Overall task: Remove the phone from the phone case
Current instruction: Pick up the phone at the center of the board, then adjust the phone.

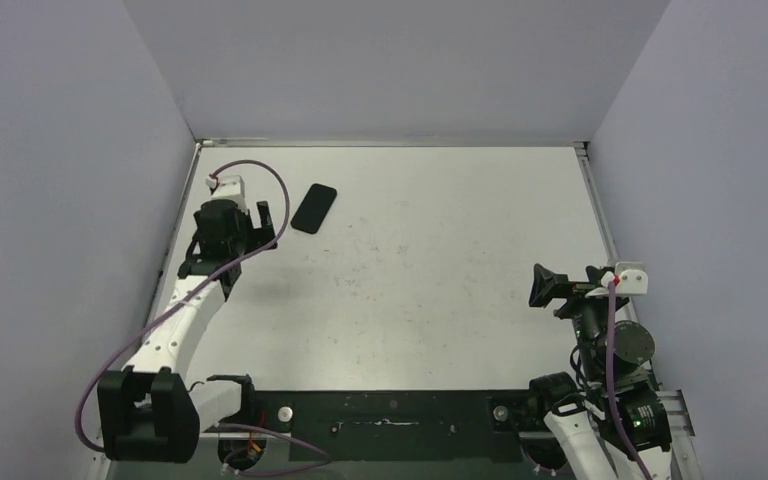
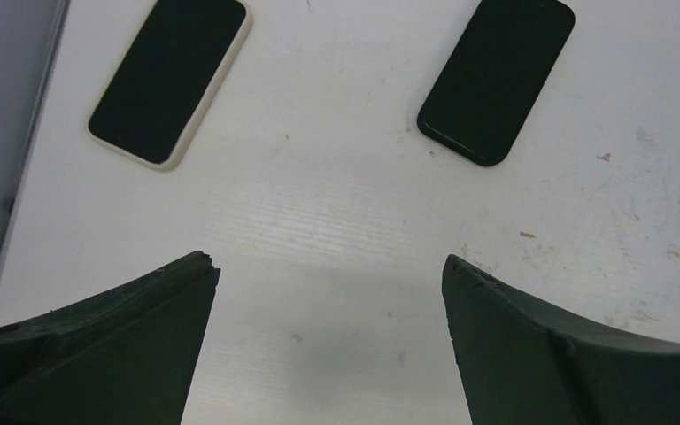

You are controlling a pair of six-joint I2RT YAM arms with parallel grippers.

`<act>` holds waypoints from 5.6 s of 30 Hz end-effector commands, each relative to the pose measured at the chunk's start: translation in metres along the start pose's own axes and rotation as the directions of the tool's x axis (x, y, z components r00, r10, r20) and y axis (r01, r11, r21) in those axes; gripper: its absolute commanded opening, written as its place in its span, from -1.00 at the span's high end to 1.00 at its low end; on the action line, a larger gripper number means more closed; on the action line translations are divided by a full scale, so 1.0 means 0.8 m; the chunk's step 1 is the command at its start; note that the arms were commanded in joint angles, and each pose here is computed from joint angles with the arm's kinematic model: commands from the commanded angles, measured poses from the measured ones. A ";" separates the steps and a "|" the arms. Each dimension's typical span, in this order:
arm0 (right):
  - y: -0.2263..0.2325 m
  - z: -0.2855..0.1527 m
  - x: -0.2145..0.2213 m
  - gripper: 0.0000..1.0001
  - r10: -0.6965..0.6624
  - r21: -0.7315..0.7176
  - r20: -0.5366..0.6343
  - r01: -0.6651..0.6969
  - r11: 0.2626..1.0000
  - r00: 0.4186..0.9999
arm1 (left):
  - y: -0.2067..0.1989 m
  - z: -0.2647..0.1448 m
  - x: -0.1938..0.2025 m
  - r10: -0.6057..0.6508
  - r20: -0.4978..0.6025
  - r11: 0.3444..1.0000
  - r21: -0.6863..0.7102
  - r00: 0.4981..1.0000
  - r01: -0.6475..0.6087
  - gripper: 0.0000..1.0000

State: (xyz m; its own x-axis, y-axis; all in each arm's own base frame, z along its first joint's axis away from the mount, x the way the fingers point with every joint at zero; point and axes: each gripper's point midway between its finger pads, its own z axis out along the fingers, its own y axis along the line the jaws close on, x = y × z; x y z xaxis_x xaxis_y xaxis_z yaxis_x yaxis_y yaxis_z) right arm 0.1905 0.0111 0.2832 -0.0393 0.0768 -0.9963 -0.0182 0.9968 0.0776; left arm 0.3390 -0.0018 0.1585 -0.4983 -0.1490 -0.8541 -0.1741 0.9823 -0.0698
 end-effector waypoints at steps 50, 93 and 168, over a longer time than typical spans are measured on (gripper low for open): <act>0.045 0.047 0.040 -1.00 -0.122 -0.181 -0.183 0.088 0.979 0.976 | 0.143 0.278 0.004 0.197 -0.320 0.972 0.188 0.927 -0.141 -0.95; 0.128 0.063 0.087 -1.00 0.124 -0.274 -0.548 -0.318 0.908 0.827 | -0.149 0.022 -0.062 0.511 0.121 0.684 0.542 0.851 -0.488 1.00; 0.307 0.113 0.069 1.00 0.085 -0.604 -0.667 -0.604 0.521 0.740 | -0.307 -0.195 -0.010 0.328 0.656 0.515 0.480 0.680 -0.711 -0.69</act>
State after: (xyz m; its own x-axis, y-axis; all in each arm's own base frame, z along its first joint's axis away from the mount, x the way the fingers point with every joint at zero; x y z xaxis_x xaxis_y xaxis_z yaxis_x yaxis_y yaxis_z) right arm 0.2327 0.2792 0.2197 -0.7853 -0.0692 -0.6152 -0.5909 0.3801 0.7116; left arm 0.2273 -0.2837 0.2189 0.2719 0.4679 -0.8409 0.7955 0.3824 0.4701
